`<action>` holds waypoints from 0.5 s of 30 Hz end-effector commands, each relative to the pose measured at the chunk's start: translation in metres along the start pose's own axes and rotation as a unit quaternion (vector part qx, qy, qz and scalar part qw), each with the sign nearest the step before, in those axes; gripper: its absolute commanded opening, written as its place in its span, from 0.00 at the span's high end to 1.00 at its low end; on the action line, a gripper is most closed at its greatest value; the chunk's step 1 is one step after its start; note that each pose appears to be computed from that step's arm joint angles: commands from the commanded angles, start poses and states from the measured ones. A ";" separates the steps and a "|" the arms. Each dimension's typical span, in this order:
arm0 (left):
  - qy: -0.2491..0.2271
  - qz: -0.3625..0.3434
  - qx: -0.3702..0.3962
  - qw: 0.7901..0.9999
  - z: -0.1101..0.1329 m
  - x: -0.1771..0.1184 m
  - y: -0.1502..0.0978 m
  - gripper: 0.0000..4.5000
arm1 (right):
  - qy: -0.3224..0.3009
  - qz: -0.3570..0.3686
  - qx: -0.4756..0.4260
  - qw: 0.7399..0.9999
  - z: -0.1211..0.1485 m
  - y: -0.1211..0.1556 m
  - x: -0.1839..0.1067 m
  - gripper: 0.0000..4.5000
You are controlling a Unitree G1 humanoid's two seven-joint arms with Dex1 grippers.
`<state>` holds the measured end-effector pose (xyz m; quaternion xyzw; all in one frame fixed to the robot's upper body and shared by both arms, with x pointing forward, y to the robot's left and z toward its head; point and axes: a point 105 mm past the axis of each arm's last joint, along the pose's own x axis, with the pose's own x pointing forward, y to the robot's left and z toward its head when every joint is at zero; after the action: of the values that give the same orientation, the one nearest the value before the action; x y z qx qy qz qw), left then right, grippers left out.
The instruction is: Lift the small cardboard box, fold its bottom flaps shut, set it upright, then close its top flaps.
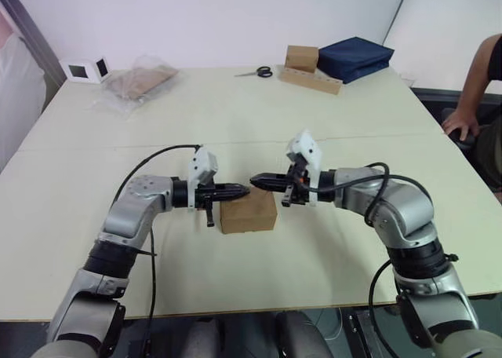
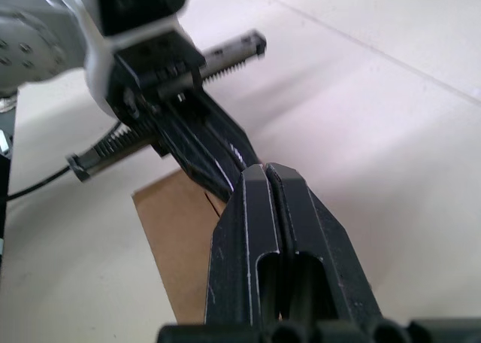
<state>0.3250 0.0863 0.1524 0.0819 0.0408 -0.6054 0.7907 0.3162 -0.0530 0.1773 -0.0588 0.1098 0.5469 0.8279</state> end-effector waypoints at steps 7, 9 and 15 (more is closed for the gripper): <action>-0.014 0.012 0.018 1.000 0.021 -0.013 -0.011 1.00 | 0.003 0.015 -0.019 1.000 -0.001 0.005 0.004 1.00; 0.010 0.018 0.011 1.000 0.008 -0.014 -0.012 1.00 | 0.025 0.014 -0.014 0.999 -0.017 0.005 0.007 1.00; 0.059 0.031 0.004 0.998 -0.017 -0.012 -0.012 1.00 | 0.068 0.012 -0.019 0.997 -0.042 0.004 0.010 1.00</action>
<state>0.3100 0.0974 0.1422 0.1036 0.0744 -0.5818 0.8033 0.3121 -0.0499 0.1439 -0.0922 0.1422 0.5545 0.8147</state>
